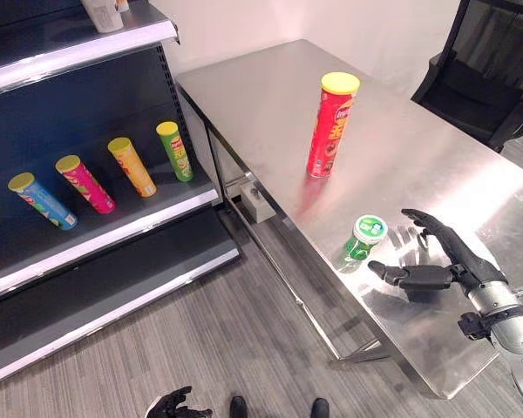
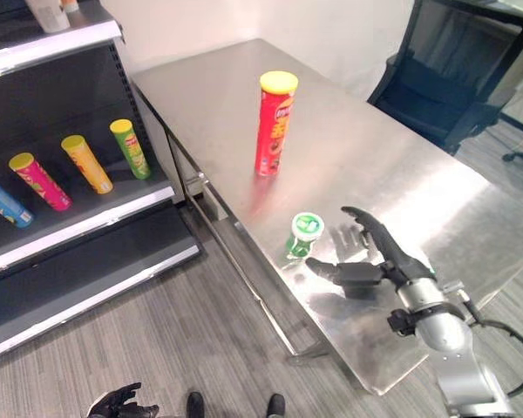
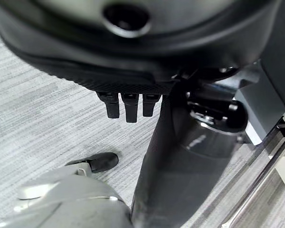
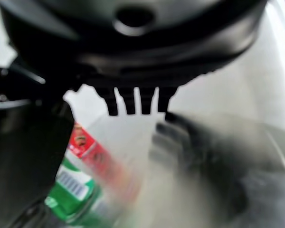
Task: Put the goods on the table back onto the shelves and tidy them up.
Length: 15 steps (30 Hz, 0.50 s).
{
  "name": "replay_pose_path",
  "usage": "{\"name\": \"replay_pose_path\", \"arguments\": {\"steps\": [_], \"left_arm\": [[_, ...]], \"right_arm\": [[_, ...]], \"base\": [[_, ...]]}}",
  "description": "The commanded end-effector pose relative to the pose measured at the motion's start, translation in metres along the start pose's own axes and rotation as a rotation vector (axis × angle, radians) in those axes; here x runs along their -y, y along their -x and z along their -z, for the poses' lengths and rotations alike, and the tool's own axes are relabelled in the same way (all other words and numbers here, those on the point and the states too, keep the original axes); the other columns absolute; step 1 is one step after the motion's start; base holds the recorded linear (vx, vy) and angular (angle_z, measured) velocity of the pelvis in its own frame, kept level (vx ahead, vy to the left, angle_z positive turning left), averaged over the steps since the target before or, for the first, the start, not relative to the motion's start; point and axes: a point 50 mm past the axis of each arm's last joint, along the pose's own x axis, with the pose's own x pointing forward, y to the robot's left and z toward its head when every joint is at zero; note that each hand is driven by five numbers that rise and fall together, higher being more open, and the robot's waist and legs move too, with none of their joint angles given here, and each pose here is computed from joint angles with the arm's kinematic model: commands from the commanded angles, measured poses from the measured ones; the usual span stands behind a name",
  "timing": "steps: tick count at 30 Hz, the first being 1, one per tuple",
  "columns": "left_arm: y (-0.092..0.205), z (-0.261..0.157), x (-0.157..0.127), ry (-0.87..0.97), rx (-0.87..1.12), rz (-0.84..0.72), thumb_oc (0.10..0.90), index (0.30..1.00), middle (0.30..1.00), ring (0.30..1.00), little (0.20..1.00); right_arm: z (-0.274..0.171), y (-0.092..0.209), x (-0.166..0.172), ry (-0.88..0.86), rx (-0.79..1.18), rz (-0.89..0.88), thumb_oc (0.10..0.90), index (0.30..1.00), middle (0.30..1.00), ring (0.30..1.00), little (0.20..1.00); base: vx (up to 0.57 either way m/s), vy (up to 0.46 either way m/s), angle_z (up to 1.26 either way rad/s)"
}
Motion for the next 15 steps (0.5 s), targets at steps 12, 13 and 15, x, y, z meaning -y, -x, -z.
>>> {"name": "replay_pose_path", "arguments": {"steps": [12, 13, 15], "left_arm": [[-0.001, -0.014, -0.015, -0.084, 0.053, -0.051, 0.800, 0.900, 0.900, 0.900, 0.900], [-0.001, -0.014, -0.015, -0.084, 0.056, -0.051, 0.800, 0.900, 0.900, 0.900, 0.900], [-0.001, -0.014, -0.015, -0.088, 0.056, -0.052, 0.800, 0.900, 0.900, 0.900, 0.900]], "right_arm": [[-0.074, -0.028, 0.028, 0.211, 0.364, 0.167, 0.800, 0.900, 0.900, 0.900, 0.900], [-0.074, -0.029, 0.028, 0.208, 0.366, 0.168, 0.800, 0.900, 0.900, 0.900, 0.900], [-0.075, -0.029, 0.027, 0.209, 0.368, 0.172, 0.800, 0.900, 0.900, 0.900, 0.900]], "base": [[0.00, 0.000, 0.00], [0.01, -0.002, 0.04], [0.01, 0.004, 0.08]]}}
